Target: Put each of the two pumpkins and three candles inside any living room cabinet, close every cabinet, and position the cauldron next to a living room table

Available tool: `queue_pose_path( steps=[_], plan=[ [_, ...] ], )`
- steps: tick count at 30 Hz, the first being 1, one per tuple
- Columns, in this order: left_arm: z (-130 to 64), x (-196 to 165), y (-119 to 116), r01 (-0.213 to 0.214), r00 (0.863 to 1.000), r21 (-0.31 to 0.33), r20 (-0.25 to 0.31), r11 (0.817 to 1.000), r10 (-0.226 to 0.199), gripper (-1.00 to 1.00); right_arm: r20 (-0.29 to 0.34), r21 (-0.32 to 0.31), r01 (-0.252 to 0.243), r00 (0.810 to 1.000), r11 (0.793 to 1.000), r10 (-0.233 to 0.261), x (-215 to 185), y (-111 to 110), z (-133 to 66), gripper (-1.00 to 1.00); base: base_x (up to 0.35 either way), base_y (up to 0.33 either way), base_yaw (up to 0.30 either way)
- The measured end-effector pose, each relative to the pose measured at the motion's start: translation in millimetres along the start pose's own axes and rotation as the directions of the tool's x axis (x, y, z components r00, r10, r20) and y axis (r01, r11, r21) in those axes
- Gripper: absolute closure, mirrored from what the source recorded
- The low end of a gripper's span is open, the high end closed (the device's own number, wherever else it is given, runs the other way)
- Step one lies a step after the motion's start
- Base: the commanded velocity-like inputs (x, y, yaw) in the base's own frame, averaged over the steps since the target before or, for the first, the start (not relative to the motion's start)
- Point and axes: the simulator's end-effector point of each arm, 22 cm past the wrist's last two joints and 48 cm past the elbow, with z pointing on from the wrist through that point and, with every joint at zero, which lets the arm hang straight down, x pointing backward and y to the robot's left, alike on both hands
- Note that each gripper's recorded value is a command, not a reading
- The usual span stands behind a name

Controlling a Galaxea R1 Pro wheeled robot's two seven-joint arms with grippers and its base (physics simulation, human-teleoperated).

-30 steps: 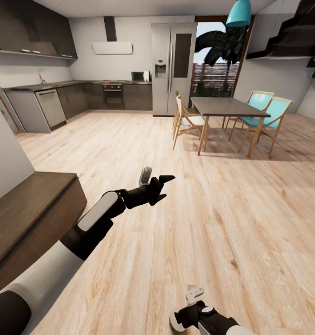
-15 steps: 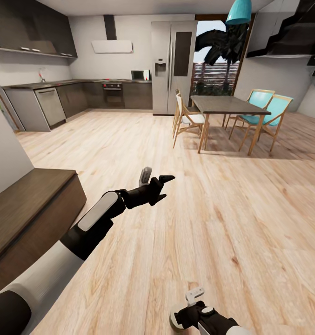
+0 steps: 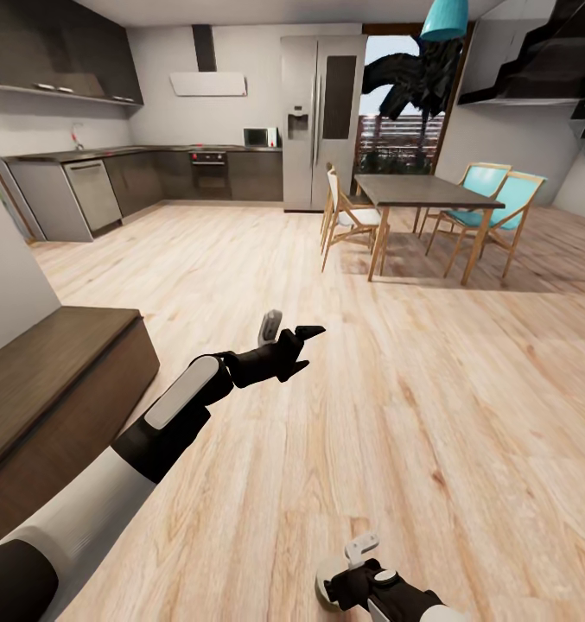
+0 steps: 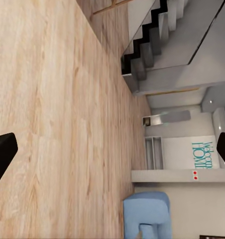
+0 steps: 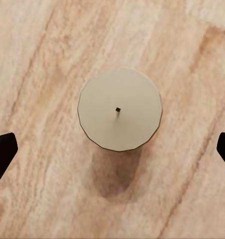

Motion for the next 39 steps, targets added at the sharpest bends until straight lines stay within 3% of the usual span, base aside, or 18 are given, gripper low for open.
queue_pose_path(
  steps=[15, 21, 26, 39],
  plan=[
    [2.6, 14, 32, 0.001, 1.000, 0.000, 0.000, 1.000, -0.001, -1.00, 0.007, 0.004, 0.005, 1.000, 1.000, -0.005, 12, -3, 27.5, -1.00, 0.000, 0.000, 0.000],
    [3.6, 20, 44, 0.001, 1.000, 0.001, 0.000, 1.000, -0.001, -1.00, -0.053, 0.029, -0.001, 0.999, 1.000, 0.003, -14, -19, 34.5, -1.00, 0.000, 0.000, 0.000],
    [4.2, 25, 54, 0.001, 1.000, 0.002, -0.001, 1.000, -0.001, -1.00, -0.035, 0.044, -0.004, 0.999, 0.999, 0.006, -32, -26, 40.2, -1.00, 0.000, 0.000, 0.000],
    [14.8, 27, 88, 0.037, 0.999, -0.025, -0.013, 0.999, -0.037, -1.00, -0.069, 0.007, -0.013, 0.998, 1.000, 0.013, -18, -5, 58.8, -1.00, 0.000, 0.000, 0.000]
  ],
)
